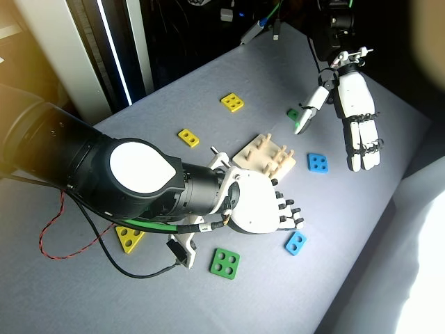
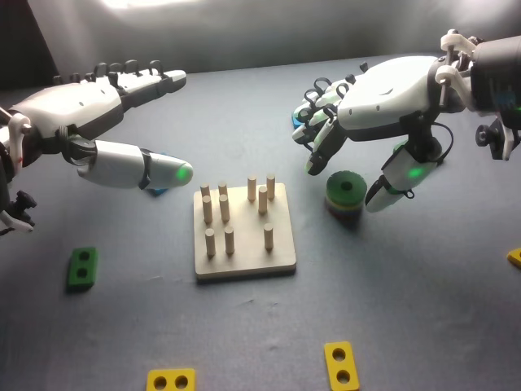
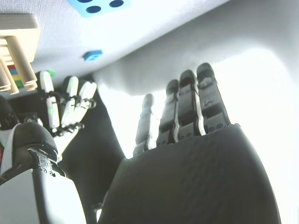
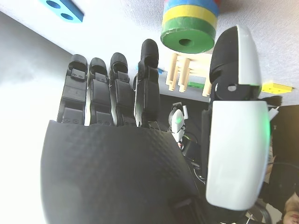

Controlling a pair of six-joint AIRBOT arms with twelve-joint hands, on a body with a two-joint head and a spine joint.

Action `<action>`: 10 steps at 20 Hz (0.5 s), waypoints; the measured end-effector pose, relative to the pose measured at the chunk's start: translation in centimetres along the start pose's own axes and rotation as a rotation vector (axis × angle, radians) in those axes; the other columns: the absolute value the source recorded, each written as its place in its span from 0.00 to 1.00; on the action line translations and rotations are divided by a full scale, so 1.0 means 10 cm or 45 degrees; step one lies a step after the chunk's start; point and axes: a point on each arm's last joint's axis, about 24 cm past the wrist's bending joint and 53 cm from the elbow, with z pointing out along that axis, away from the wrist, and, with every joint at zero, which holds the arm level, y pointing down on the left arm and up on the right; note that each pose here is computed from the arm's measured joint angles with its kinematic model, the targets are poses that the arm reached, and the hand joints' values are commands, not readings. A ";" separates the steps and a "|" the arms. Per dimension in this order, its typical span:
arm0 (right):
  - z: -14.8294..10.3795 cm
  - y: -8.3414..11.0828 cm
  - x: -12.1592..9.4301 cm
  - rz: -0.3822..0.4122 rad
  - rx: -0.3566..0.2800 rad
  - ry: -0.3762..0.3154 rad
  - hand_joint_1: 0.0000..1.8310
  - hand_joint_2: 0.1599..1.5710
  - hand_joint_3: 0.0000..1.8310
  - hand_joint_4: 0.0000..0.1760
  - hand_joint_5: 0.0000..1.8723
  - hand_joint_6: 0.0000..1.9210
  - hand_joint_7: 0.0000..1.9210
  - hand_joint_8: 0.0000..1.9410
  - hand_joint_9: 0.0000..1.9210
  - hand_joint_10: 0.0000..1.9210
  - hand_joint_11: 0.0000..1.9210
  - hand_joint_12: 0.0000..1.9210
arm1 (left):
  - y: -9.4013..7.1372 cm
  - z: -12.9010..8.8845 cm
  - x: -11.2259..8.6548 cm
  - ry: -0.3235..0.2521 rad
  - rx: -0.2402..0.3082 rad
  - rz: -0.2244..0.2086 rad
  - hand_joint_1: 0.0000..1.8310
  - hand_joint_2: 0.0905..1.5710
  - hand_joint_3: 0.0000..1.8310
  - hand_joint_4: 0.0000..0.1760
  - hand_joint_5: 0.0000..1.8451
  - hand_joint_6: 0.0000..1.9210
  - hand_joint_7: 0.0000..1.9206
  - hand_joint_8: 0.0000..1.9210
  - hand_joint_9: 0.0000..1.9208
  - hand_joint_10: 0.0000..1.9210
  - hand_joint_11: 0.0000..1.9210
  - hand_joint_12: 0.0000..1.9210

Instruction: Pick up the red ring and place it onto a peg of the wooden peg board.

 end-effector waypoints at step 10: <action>0.04 0.05 0.03 0.000 -0.018 0.010 0.56 0.58 0.00 0.00 0.38 0.03 0.14 0.00 0.02 0.01 0.00 0.00 | 0.00 0.00 0.00 0.000 -0.002 0.000 0.19 0.59 0.00 1.00 0.00 0.00 0.00 0.00 0.00 0.00 0.00 0.00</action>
